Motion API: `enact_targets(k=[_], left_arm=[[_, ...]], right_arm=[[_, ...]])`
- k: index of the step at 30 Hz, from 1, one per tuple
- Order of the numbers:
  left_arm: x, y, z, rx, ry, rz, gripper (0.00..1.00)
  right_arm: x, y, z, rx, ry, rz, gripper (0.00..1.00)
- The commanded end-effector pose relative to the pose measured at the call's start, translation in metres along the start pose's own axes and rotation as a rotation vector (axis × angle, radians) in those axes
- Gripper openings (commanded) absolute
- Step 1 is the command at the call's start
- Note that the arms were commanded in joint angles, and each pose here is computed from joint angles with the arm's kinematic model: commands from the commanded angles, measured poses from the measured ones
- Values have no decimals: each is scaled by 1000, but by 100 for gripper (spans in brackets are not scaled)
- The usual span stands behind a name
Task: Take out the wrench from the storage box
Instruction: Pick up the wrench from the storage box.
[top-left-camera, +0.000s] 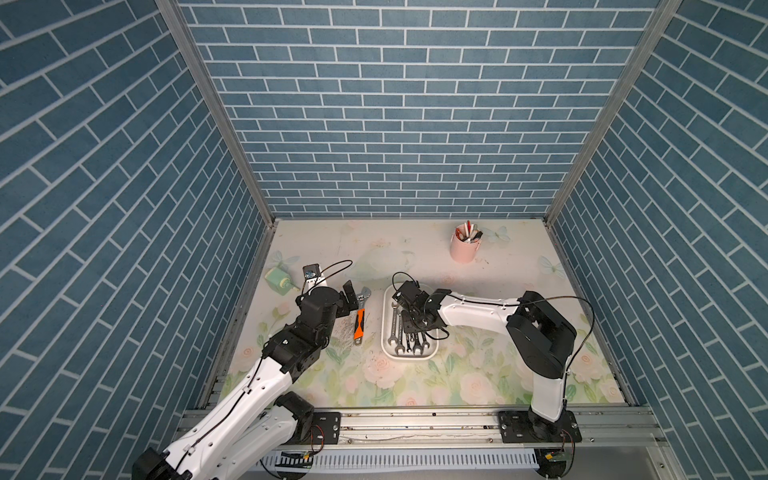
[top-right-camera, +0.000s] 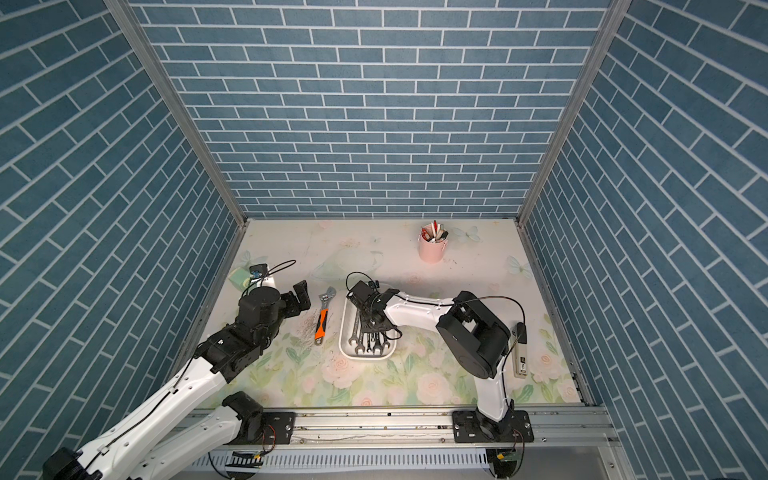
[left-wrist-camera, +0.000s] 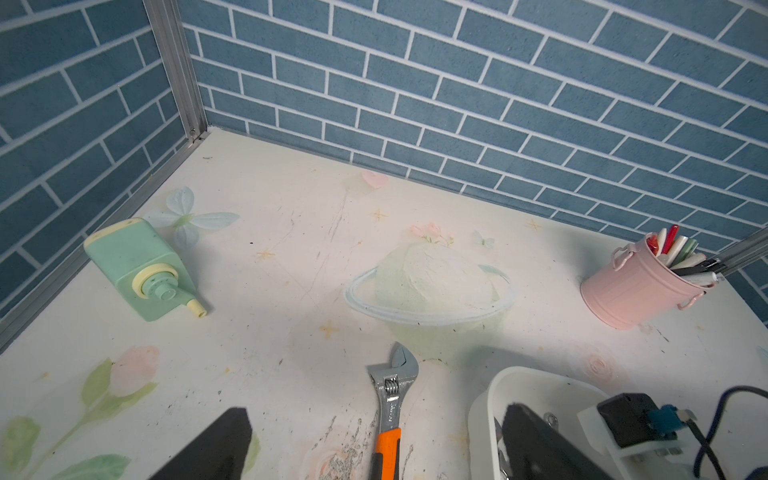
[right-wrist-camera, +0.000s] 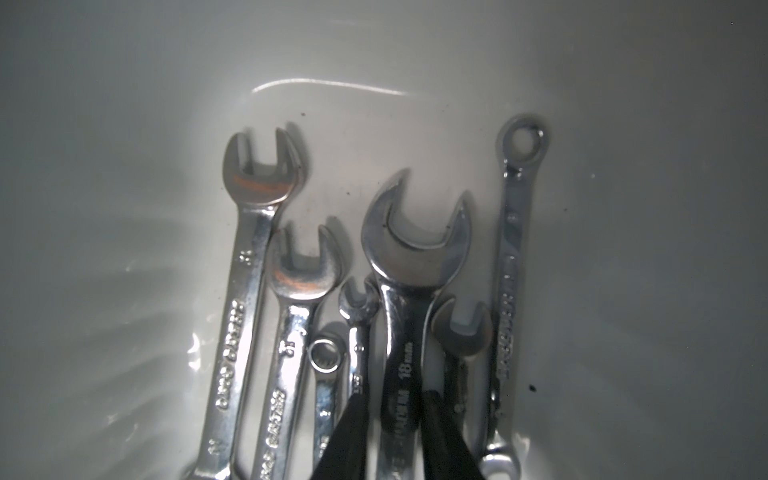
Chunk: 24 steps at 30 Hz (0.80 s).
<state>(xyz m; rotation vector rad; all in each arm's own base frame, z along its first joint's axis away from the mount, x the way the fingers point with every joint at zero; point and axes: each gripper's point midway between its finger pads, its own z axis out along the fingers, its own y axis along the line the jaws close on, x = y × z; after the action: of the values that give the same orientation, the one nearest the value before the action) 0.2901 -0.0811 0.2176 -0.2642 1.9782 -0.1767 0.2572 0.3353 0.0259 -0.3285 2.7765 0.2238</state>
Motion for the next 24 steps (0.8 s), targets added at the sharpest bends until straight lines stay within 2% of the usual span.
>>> enact_targets(k=[1,5,15,24], left_arm=[[6,6,2,-18,11,0,100],[7,6,2,-20,12,1,100],[8,5,3,-22,17,6,100],[7,6,3,-25,13,5,100]], right_arm=[[9,-14,8,54,48,31,22],[8,-19,6,68,50,33,22],[10,-11,10,39,82,34,30],[20,-15,19,72,124,23,29]])
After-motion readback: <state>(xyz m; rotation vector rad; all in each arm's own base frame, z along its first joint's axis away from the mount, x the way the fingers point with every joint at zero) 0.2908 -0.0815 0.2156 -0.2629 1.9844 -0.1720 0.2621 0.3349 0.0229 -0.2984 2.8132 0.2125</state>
